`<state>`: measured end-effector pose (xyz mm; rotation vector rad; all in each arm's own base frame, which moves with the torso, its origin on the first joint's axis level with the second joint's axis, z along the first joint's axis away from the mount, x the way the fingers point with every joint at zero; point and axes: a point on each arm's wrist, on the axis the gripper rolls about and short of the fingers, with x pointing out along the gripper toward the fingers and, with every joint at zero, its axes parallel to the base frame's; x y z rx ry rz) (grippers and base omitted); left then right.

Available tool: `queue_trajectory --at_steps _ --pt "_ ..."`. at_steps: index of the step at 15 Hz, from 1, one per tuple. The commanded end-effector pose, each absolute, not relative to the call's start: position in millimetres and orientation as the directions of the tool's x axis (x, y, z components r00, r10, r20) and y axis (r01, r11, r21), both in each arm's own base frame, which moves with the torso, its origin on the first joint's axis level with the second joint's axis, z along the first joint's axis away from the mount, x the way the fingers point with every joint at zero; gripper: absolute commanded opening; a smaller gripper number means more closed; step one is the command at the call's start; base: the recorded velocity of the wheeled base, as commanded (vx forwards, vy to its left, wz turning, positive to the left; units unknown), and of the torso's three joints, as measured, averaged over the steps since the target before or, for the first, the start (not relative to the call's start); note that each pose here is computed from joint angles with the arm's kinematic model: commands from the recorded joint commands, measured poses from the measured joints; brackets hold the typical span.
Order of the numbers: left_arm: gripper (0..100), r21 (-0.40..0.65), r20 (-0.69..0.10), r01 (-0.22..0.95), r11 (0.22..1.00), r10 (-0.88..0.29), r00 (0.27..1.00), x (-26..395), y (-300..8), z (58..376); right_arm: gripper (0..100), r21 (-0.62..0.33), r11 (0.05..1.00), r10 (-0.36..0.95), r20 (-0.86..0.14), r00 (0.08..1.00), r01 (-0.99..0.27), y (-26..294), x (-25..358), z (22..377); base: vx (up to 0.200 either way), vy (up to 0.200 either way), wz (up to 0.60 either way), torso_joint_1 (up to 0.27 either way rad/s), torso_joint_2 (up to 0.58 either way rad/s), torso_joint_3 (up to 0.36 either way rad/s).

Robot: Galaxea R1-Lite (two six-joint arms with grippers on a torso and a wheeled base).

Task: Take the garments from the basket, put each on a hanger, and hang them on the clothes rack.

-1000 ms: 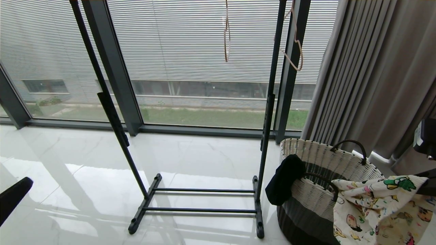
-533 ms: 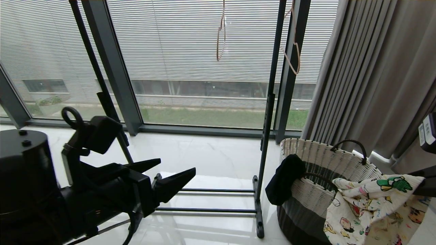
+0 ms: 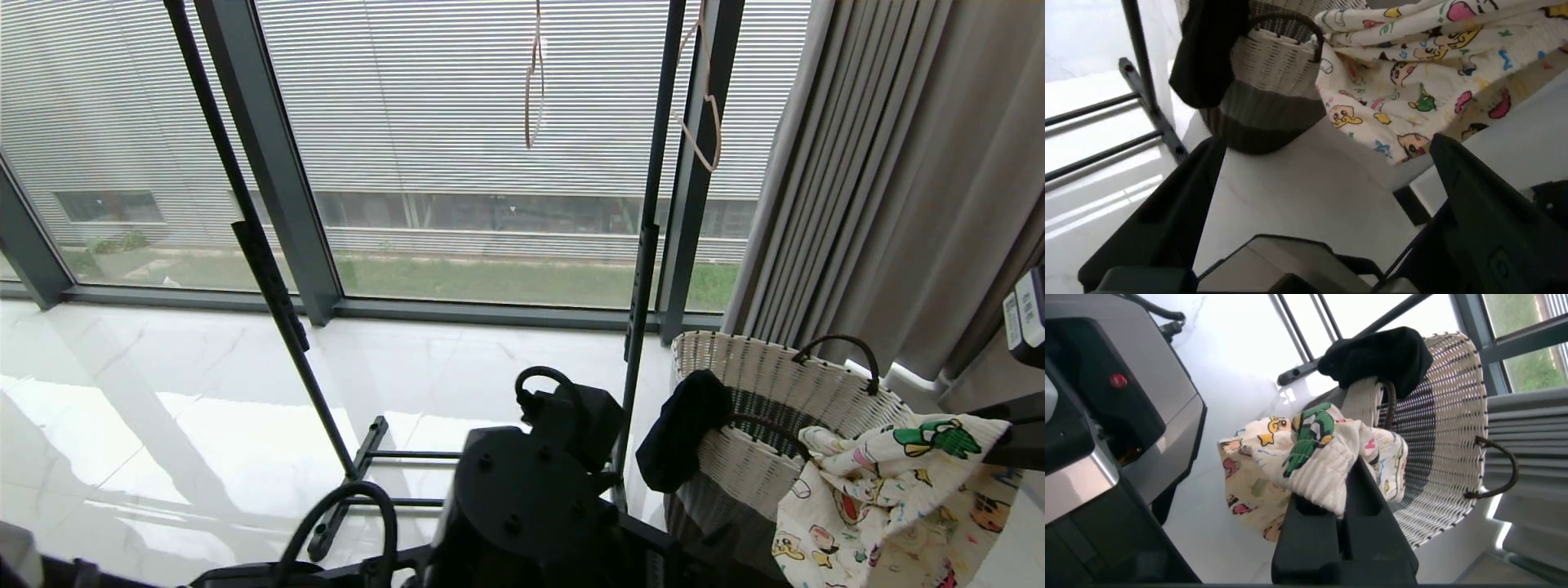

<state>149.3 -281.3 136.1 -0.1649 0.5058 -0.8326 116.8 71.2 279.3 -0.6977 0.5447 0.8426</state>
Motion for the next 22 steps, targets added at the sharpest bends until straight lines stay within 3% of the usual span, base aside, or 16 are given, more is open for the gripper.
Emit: queue_trajectory --at_steps 1,4,9,13,15,16,17,20,21,22 --pt "100 -0.347 -0.375 0.702 0.622 -0.778 0.503 137 -350 102 0 -0.328 0.469 0.478 -0.686 0.548 -0.820 72 118 277 0.000 0.000 0.00 0.000 0.00 0.000" --pt "100 -0.365 -0.346 0.696 0.618 -0.784 0.515 153 -383 90 0 -0.328 0.470 0.476 -0.688 0.548 -0.819 71 117 276 0.000 0.000 0.00 0.000 0.00 0.000" --pt "100 -0.365 -0.336 0.703 0.610 -0.791 0.511 162 -407 74 0 -0.330 0.469 0.478 -0.685 0.550 -0.819 72 117 277 0.000 0.000 0.00 0.000 0.00 0.000" --pt "100 -0.339 -0.388 0.679 0.651 -0.754 0.530 179 -416 39 0 -0.331 0.432 0.506 -0.681 0.529 -0.839 76 113 278 0.000 0.000 0.00 0.000 0.00 0.000" --pt "100 -0.268 -0.423 0.686 0.677 -0.722 0.547 194 -415 16 0 -0.336 0.400 0.531 -0.673 0.515 -0.853 78 106 279 0.000 0.000 0.00 0.000 0.00 0.000" --pt "100 -0.268 -0.423 0.686 0.677 -0.722 0.547 194 -415 16 0 -0.336 0.400 0.531 -0.673 0.515 -0.853 78 106 279 0.000 0.000 0.00 0.000 0.00 0.000" --pt "100 -0.194 -0.445 0.691 0.696 -0.690 0.571 210 -407 5 0 -0.337 0.398 0.534 -0.672 0.514 -0.853 78 105 279 0.000 0.000 0.00 0.000 0.00 0.000" --pt "100 -0.181 -0.455 0.679 0.711 -0.673 0.583 217 -401 2 0 -0.336 0.396 0.535 -0.672 0.512 -0.855 78 105 279 0.000 0.000 0.00 0.000 0.00 0.000" --pt "0 -0.182 -0.456 0.680 0.711 -0.673 0.582 216 -401 2 0 -0.335 0.395 0.534 -0.674 0.510 -0.855 79 106 279 0.000 0.000 0.00 0.000 0.00 0.000" --pt "0 -0.183 -0.455 0.678 0.712 -0.673 0.583 216 -400 4 0 -0.334 0.397 0.534 -0.674 0.510 -0.855 79 106 279 0.000 0.000 0.00 0.000 0.00 0.000"
